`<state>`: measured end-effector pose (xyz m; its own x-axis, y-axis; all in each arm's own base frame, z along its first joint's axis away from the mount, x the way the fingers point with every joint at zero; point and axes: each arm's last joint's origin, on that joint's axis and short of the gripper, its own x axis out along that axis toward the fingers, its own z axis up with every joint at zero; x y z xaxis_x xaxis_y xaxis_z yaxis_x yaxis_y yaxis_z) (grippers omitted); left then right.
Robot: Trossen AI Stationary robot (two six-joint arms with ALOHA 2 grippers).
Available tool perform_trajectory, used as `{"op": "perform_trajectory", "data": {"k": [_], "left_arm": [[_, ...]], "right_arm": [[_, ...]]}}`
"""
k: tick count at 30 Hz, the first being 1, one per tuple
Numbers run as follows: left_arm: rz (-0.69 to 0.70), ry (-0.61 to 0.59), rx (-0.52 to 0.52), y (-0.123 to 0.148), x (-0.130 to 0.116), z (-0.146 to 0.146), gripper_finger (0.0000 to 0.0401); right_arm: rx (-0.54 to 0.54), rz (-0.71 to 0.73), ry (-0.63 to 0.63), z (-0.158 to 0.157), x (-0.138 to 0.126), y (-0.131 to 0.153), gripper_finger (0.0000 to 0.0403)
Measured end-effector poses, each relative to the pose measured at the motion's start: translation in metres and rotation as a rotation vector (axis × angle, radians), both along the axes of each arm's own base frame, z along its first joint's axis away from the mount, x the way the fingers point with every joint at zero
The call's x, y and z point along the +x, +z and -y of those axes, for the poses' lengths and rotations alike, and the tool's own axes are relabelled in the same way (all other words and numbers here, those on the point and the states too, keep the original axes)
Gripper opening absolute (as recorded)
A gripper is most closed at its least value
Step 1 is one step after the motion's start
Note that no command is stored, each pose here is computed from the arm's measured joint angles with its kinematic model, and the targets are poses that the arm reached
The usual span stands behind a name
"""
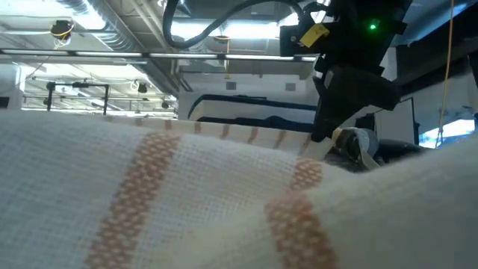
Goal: Fold towel
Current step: Fold the white towel
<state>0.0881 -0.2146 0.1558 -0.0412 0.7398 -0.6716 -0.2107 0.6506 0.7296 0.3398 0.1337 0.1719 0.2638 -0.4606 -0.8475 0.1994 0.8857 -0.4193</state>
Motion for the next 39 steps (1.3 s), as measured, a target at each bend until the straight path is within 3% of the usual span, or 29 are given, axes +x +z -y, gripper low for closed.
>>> {"op": "perform_trajectory", "data": {"k": [12, 22, 26, 32, 35, 39], "left_arm": [[0.020, -0.020, -0.001, -0.002, 0.001, 0.000, 0.0044], [0.021, -0.025, 0.017, -0.001, 0.001, -0.002, 0.0118], [0.011, -0.012, 0.010, 0.000, 0.003, -0.002, 0.0140], [0.012, -0.017, -0.040, 0.008, 0.008, 0.007, 0.0152], [0.044, -0.017, -0.114, 0.015, 0.013, 0.019, 0.0153], [0.200, -0.071, -0.321, 0.021, 0.022, 0.044, 0.0153]], "right_arm": [[0.051, -0.018, -0.010, 0.003, 0.002, -0.001, 0.0001], [0.041, -0.007, -0.057, 0.017, 0.007, -0.001, 0.0016], [0.028, 0.002, -0.079, 0.026, 0.010, 0.000, 0.0055], [0.034, -0.068, -0.073, 0.028, 0.009, 0.011, 0.0150], [0.160, -0.119, -0.047, 0.016, 0.008, 0.027, 0.0188], [0.342, -0.054, 0.108, -0.030, 0.005, 0.035, 0.0217]]}}
